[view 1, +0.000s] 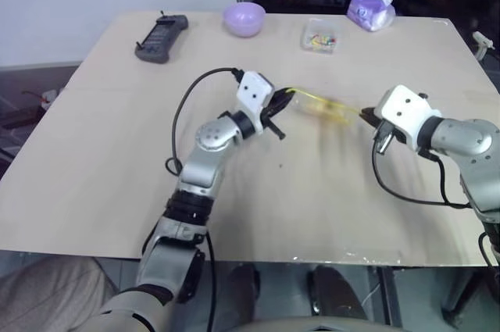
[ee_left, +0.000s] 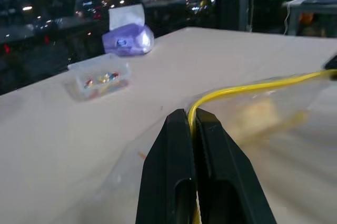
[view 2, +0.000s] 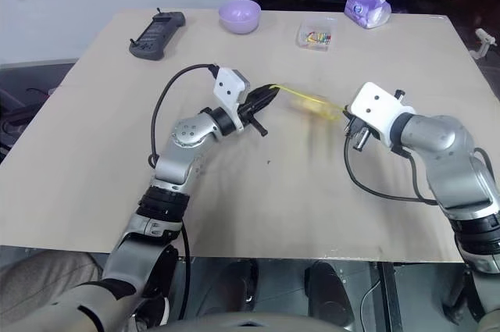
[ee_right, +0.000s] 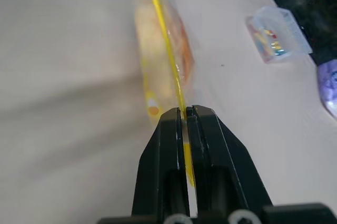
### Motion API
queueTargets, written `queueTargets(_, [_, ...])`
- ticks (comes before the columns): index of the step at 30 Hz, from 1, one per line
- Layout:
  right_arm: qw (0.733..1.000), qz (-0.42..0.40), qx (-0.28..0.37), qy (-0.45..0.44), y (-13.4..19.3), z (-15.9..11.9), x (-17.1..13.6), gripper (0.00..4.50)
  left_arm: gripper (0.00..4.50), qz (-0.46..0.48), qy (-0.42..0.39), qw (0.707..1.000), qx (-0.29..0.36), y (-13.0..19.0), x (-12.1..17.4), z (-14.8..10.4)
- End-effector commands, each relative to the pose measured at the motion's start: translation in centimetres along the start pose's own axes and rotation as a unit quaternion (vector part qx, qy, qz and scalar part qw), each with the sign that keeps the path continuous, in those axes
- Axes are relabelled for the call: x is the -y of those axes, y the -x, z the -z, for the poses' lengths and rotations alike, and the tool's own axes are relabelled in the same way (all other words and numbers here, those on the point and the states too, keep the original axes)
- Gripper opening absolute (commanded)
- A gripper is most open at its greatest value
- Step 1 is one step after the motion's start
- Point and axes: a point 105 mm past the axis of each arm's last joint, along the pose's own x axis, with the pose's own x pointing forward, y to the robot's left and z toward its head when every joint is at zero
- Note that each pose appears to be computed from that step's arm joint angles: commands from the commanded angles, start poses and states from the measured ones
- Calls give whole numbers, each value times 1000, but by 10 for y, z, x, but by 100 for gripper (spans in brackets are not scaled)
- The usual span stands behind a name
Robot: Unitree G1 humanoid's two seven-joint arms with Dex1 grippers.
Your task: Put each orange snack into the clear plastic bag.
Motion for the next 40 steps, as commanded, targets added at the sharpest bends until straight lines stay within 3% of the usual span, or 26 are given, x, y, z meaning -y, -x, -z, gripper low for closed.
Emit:
queueTargets(1, [1000,-11,-2,-3,9,1,0,13,0,40,-3,999,7,12,13,-9])
queueTargets(9, [991,-120,-44,-44,18,25,-50,13,0,108,53,987,-105,48,36,39])
queueTargets(12, [990,-123,-47,-52,22,27,-54,94,91,102,65,986,-113,55,38,47])
queueTargets(14, [989,-119,-44,-70,23,26,-51,190,182,106,71,985,-119,58,39,50])
queueTargets(20, [976,-147,-21,-158,46,26,-50,190,182,101,108,982,-121,71,34,47])
queueTargets(27, [950,-79,47,-299,76,59,-9,190,182,104,139,977,-124,117,11,28])
queueTargets(35, [920,-55,101,-374,111,90,13,190,182,118,125,965,-199,166,4,35])
queueTargets(40, [927,-81,82,-357,119,99,4,190,182,120,137,964,-196,171,1,27])
